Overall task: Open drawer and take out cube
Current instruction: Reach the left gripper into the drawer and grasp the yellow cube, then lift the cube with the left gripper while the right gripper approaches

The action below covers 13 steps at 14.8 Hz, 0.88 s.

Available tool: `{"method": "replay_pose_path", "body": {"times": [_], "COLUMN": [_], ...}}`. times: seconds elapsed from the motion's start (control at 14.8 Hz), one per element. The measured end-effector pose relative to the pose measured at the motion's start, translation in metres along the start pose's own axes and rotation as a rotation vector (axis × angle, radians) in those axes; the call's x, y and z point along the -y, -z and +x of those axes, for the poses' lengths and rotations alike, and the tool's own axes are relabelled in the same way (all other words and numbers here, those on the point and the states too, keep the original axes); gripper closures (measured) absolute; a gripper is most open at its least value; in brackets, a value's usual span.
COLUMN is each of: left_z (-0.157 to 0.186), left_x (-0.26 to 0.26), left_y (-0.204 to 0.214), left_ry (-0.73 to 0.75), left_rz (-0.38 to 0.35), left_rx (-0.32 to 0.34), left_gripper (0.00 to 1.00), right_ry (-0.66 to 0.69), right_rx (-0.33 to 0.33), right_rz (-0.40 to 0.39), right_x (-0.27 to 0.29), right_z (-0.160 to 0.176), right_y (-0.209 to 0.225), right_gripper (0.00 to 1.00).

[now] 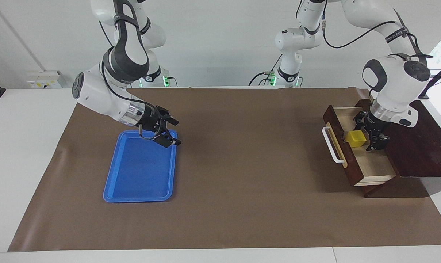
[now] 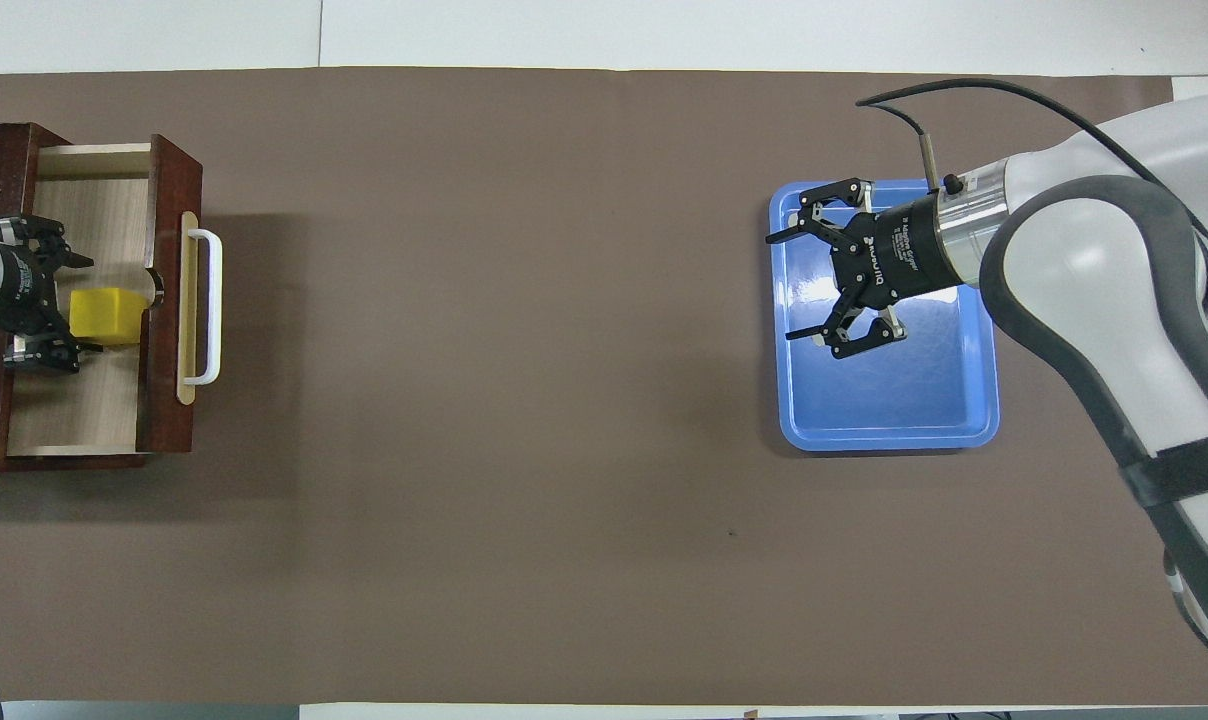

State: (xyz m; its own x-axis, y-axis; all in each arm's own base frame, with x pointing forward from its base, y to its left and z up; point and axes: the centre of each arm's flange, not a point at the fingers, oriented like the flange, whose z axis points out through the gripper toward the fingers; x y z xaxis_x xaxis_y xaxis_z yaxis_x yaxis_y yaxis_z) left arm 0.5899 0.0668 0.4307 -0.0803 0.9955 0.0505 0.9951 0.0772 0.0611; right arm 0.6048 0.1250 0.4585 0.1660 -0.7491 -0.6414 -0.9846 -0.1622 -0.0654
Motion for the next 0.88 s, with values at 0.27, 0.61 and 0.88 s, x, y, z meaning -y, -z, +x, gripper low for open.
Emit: {"method": "replay_pose_path", "body": {"times": [0.27, 0.61, 0.88], "left_z": [-0.001, 0.001, -0.008], "left_x": [0.001, -0.006, -0.02], "left_y": [0.002, 0.021, 0.1], "left_ry": [0.011, 0.02, 0.007], "left_rz": [-0.01, -0.018, 0.007], "left_rx": [0.0, -0.001, -0.002], "left_gripper": [0.2, 0.43, 0.43], "right_ry": [0.03, 0.084, 0.081], "right_rx": [-0.001, 0.042, 0.051], "right_rz": [0.022, -0.051, -0.076], "right_x": [0.005, 0.043, 0.058], "right_z": [-0.009, -0.018, -0.011], "right_y": [0.012, 0.016, -0.002], "right_gripper": [0.0, 0.01, 0.01]}}
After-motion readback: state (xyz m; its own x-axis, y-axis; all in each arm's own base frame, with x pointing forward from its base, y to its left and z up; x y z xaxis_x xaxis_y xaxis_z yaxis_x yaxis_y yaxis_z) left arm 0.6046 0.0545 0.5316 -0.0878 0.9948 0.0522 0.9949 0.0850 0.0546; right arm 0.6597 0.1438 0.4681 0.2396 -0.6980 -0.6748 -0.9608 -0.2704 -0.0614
